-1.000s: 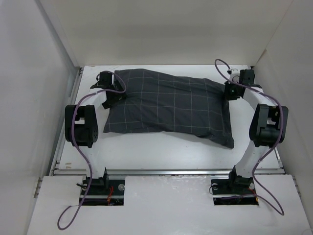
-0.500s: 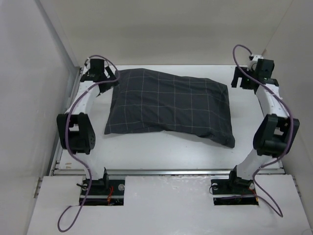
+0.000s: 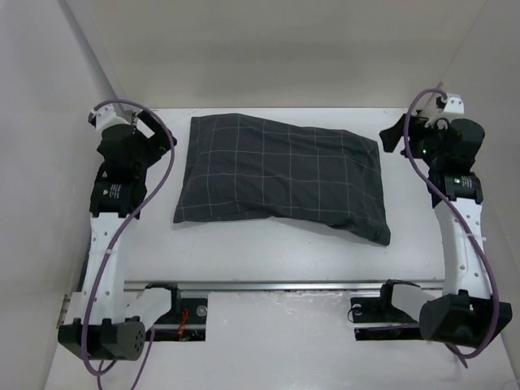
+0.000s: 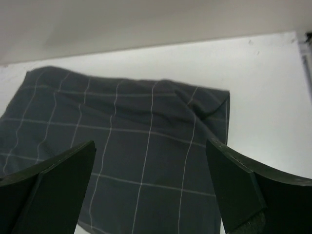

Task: Put the pillow into the pillowcase

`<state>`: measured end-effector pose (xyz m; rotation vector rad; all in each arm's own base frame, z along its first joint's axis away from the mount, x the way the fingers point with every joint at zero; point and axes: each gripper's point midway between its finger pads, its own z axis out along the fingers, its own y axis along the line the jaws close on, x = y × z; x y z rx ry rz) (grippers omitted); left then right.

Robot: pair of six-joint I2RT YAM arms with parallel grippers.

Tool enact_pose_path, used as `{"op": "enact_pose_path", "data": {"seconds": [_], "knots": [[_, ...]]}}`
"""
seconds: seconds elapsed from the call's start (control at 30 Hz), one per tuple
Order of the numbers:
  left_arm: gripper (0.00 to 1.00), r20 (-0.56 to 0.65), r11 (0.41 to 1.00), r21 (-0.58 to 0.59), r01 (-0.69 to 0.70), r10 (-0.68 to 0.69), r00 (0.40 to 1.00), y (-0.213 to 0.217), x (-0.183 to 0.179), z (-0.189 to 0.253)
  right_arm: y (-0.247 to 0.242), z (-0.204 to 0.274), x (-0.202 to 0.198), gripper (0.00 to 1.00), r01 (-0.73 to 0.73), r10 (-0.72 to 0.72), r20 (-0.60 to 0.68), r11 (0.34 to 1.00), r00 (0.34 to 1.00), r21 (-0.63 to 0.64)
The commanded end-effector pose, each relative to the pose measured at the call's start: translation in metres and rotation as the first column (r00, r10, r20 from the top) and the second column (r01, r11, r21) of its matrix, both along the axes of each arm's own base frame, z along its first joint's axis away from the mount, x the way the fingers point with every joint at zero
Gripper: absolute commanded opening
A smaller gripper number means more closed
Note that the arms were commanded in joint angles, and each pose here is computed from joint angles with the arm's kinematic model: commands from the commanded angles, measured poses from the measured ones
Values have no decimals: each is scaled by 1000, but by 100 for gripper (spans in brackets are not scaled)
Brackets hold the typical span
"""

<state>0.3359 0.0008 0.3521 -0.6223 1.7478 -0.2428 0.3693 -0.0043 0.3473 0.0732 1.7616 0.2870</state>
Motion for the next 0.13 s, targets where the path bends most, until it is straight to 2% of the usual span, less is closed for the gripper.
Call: {"op": "enact_pose_path", "data": {"seconds": [0.0, 0.1], "knots": [[99, -150, 1000, -4, -16, 15, 989, -1, 0, -46, 11, -20, 0, 100, -42, 44, -35, 998, 998, 43], [99, -153, 1000, 0, -15, 15, 988, -2, -6, -48, 11, -19, 0, 100, -45, 45, -17, 999, 999, 31]]}}
